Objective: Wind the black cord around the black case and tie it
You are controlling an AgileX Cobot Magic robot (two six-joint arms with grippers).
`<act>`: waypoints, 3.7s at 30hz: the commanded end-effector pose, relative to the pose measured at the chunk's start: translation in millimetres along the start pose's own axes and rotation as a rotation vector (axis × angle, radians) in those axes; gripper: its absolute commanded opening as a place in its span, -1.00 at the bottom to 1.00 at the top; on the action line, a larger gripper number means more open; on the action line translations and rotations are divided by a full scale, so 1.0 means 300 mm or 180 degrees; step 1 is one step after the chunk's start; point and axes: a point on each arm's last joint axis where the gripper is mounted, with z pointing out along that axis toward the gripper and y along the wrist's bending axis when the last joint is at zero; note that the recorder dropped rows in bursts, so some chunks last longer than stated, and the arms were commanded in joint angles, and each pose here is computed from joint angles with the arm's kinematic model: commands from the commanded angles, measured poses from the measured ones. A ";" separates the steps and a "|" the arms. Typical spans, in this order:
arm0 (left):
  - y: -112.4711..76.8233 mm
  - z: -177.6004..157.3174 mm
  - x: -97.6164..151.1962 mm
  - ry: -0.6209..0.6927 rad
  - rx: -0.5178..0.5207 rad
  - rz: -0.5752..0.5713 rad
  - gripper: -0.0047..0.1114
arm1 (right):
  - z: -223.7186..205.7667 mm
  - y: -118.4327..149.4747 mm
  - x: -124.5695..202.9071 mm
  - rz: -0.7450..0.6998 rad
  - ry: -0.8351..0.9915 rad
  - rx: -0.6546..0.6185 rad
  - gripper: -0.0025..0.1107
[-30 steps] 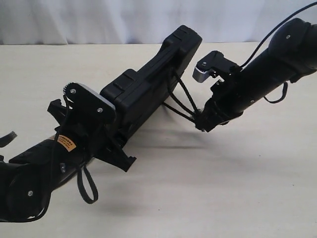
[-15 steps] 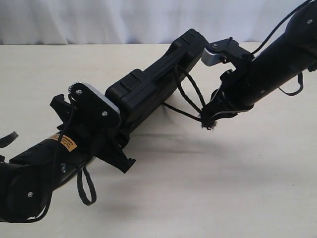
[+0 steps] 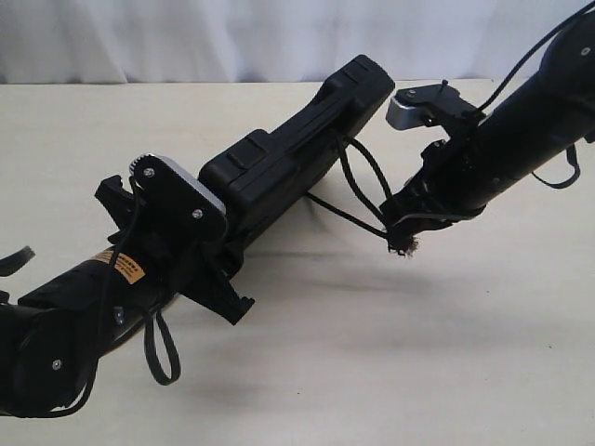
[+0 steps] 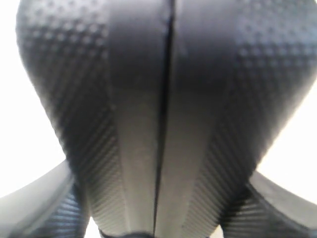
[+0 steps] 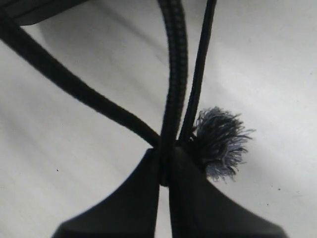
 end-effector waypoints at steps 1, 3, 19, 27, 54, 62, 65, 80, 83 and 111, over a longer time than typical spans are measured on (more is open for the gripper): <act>0.017 0.000 -0.032 -0.0238 -0.0160 0.0017 -0.92 | 0.024 -0.015 0.004 0.0103 0.0054 0.0026 -0.88; 0.016 0.000 -0.032 -0.0237 -0.0151 0.0023 -0.92 | 0.024 -0.013 0.001 0.0135 0.0015 0.0008 -0.88; -0.005 0.000 -0.032 -0.0239 0.0061 0.0199 -0.92 | 0.023 -0.001 -0.027 0.0485 -0.0267 -0.0141 -0.88; -0.007 0.000 -0.030 -0.0211 0.0087 0.0200 -0.92 | 0.012 0.042 -0.064 0.0082 -0.0660 -0.0581 -0.88; -0.073 -0.008 0.000 0.0005 0.0800 0.0772 0.19 | -0.046 0.062 -0.096 -0.0069 -0.1138 -0.0561 -0.88; -0.037 -0.051 -0.047 -0.0085 0.0716 0.0513 0.48 | -0.045 0.061 -0.095 -0.0083 -0.1129 -0.0551 -0.88; -0.009 -0.075 -0.072 -0.0130 0.0583 0.0248 0.48 | -0.045 0.061 -0.095 -0.0084 -0.1129 -0.0550 -0.88; 0.108 -0.224 -0.192 -0.0706 0.0275 -0.0422 0.48 | -0.045 0.061 -0.095 -0.0090 -0.1129 -0.0549 -0.88; 0.087 -0.215 -0.174 -0.0531 0.0441 -0.0384 0.48 | -0.045 0.061 -0.095 -0.0090 -0.1129 -0.0549 -0.88; 0.028 -0.125 -0.115 -0.0279 0.0506 0.0034 0.48 | -0.056 0.069 -0.117 0.0282 -0.1334 -0.0720 -0.88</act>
